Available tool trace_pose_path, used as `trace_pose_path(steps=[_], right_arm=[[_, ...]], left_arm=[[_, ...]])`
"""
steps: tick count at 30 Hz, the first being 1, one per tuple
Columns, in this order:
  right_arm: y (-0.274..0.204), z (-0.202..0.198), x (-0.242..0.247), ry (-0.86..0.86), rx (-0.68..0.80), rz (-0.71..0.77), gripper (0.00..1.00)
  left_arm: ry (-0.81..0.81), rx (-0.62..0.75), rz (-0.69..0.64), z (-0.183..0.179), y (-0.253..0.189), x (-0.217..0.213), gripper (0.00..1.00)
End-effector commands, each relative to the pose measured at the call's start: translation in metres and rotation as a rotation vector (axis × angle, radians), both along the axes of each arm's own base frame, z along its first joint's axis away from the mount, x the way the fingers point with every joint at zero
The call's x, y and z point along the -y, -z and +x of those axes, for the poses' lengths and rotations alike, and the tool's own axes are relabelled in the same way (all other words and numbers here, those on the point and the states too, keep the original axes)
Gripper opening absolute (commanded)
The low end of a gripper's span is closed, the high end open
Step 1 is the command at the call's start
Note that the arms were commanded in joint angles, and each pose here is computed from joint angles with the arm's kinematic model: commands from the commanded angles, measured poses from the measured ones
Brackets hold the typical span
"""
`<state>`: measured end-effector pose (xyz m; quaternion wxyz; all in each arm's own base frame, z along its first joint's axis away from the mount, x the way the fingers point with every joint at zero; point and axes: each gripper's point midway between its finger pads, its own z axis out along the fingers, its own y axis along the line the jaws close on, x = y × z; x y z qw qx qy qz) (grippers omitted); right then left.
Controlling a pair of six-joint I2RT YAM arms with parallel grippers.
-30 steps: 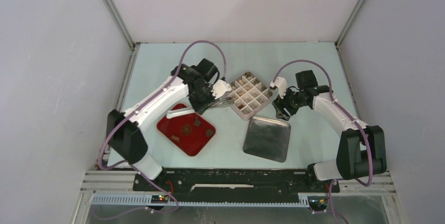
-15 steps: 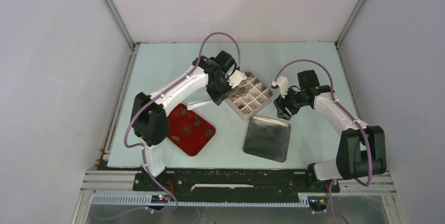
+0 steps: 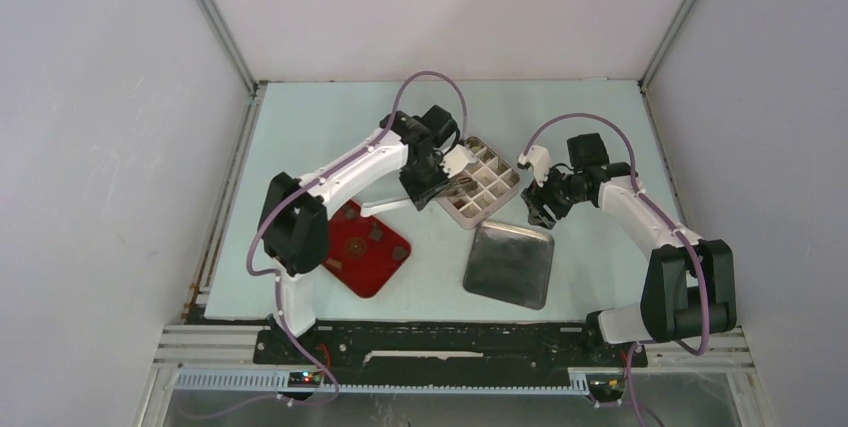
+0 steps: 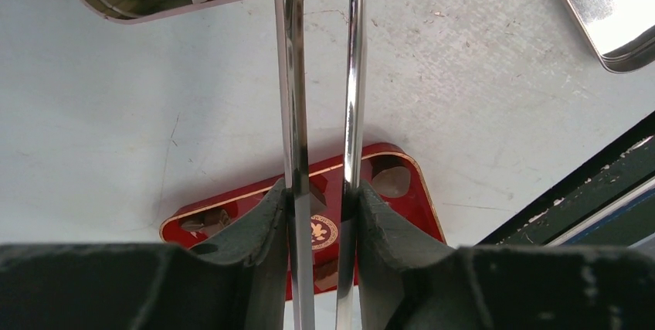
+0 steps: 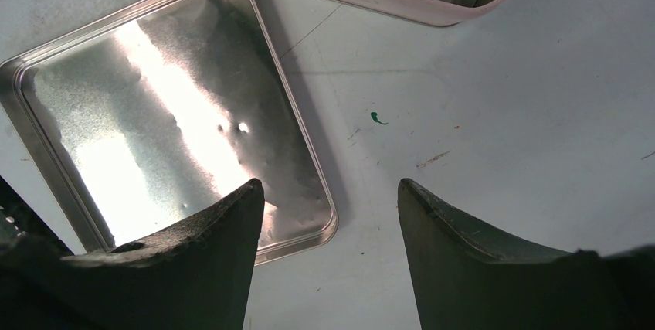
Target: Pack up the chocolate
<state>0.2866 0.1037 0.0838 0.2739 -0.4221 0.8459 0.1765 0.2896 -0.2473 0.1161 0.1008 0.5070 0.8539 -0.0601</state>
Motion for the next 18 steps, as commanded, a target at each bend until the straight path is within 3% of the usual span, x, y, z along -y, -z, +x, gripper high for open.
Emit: trace_pose_path(steps=[1, 10, 18], right_arm=[[-0.011, 0.008, -0.003, -0.013, 0.038, 0.020, 0.67], [-0.013, 0.006, -0.003, -0.021, 0.040, 0.026, 0.67], [-0.012, 0.006, -0.005, -0.026, 0.036, 0.030, 0.67]], left_arm=[[-0.003, 0.037, -0.035, 0.006, -0.019, 0.012, 0.35], [-0.005, 0.065, -0.047, 0.009, -0.030, 0.014, 0.41], [0.016, 0.162, -0.039, 0.004, -0.065, -0.006, 0.35]])
